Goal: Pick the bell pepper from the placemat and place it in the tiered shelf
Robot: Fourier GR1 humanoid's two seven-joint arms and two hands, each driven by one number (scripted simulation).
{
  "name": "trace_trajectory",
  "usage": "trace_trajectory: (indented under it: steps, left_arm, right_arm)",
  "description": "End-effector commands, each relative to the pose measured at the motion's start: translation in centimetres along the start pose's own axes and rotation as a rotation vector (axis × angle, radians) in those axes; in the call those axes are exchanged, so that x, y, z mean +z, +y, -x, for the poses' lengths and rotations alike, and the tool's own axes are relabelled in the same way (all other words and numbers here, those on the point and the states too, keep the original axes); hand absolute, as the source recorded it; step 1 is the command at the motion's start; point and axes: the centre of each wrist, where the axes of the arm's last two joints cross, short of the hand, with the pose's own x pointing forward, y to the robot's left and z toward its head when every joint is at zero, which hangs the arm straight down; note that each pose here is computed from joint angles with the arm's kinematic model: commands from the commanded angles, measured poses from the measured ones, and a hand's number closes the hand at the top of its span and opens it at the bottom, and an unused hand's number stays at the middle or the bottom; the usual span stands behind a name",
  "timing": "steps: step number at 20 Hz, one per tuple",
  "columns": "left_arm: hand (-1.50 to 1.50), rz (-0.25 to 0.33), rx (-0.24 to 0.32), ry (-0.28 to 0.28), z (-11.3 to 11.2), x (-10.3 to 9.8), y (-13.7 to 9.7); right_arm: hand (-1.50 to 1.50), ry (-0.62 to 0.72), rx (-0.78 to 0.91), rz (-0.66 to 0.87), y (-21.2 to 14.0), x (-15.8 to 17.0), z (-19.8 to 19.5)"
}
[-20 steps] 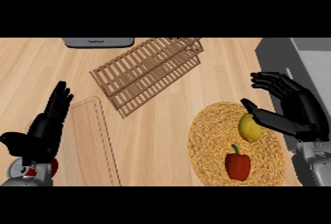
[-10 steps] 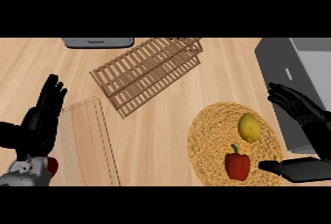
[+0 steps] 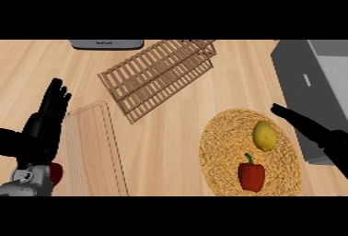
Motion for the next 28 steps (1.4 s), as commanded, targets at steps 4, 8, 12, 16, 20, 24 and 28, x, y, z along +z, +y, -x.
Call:
trace_trajectory:
  steps: [4, 8, 12, 16, 20, 24, 28]
  left_arm:
    - [0.0, 0.02, -0.003, -0.012, 0.3, -0.3, -0.6]
    - [0.0, -0.007, 0.006, -0.014, -0.1, 0.2, -1.5]
    - [0.0, 0.013, -0.006, 0.01, -0.1, -0.2, -0.3]
    - [0.0, -0.011, 0.01, -0.006, -0.4, -1.2, -0.3]
    - [0.0, -0.018, -0.007, -0.03, 0.8, -0.1, 0.5]
    - [0.0, -0.002, -0.001, -0.011, 0.8, 0.3, 0.0]
    - [0.0, -0.006, -0.006, 0.011, 0.4, -1.3, -0.8]
  right_arm:
    - [-1.5, 0.223, 0.29, -0.034, 2.7, 0.2, -4.6]
    - [-1.5, 0.269, 0.324, -0.059, 5.4, -1.5, -5.7]
    - [-1.5, 0.337, 0.439, -0.055, 6.3, -2.6, -5.4]
    - [-1.5, 0.432, 0.55, -0.083, 9.0, -3.6, -4.2]
    - [-1.5, 0.494, 0.552, -0.085, 9.1, -4.4, -2.7]
    - [-1.5, 0.471, 0.524, -0.072, 9.6, -4.4, -2.5]
    - [-1.5, 0.456, 0.515, -0.073, 10.3, -6.0, -1.4]
